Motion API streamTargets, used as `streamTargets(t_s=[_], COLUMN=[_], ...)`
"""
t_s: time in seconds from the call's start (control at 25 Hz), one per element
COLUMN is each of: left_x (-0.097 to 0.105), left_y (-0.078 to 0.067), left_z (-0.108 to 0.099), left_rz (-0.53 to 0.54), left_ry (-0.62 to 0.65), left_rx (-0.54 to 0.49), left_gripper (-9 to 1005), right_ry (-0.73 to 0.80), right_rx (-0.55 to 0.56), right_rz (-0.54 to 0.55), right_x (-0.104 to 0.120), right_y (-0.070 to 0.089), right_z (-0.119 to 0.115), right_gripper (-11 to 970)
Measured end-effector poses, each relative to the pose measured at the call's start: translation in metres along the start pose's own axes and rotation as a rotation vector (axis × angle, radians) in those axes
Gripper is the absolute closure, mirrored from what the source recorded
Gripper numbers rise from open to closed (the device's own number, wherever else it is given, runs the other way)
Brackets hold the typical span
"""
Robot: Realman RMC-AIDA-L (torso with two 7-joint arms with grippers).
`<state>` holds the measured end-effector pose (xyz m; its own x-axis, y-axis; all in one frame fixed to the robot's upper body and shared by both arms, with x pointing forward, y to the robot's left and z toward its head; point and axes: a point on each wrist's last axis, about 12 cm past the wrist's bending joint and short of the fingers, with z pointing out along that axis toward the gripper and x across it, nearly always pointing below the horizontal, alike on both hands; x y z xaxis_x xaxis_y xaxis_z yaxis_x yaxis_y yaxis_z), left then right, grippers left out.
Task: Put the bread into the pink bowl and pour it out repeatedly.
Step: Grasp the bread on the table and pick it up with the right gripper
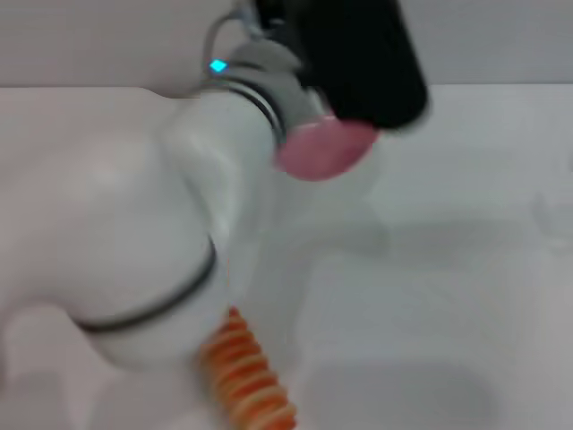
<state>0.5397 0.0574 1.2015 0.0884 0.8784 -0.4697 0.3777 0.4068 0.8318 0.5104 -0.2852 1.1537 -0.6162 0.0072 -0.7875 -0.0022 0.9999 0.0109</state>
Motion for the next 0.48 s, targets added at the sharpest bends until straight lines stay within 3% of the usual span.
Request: streamTargets(t_s=[0.24, 0.4, 0.48], left_x=[0.035, 0.064, 0.083], left_y=[0.035, 0.061, 0.078], left_z=[0.010, 0.013, 0.013], left_rz=[-0.268, -0.411, -0.506], left_ry=[0.246, 0.375, 0.434], left_rx=[0.086, 0.087, 0.079], left_gripper=[948, 948, 948], right_ry=[0.000, 0.012, 0.027], right_rx=[-0.066, -0.111, -0.169], right_rz=[-0.053, -0.083, -0.114], right_x=[-0.004, -0.003, 0.000], right_y=[0.024, 0.039, 0.058], right_z=[0.004, 0.007, 0.010], right_gripper=[301, 301, 301])
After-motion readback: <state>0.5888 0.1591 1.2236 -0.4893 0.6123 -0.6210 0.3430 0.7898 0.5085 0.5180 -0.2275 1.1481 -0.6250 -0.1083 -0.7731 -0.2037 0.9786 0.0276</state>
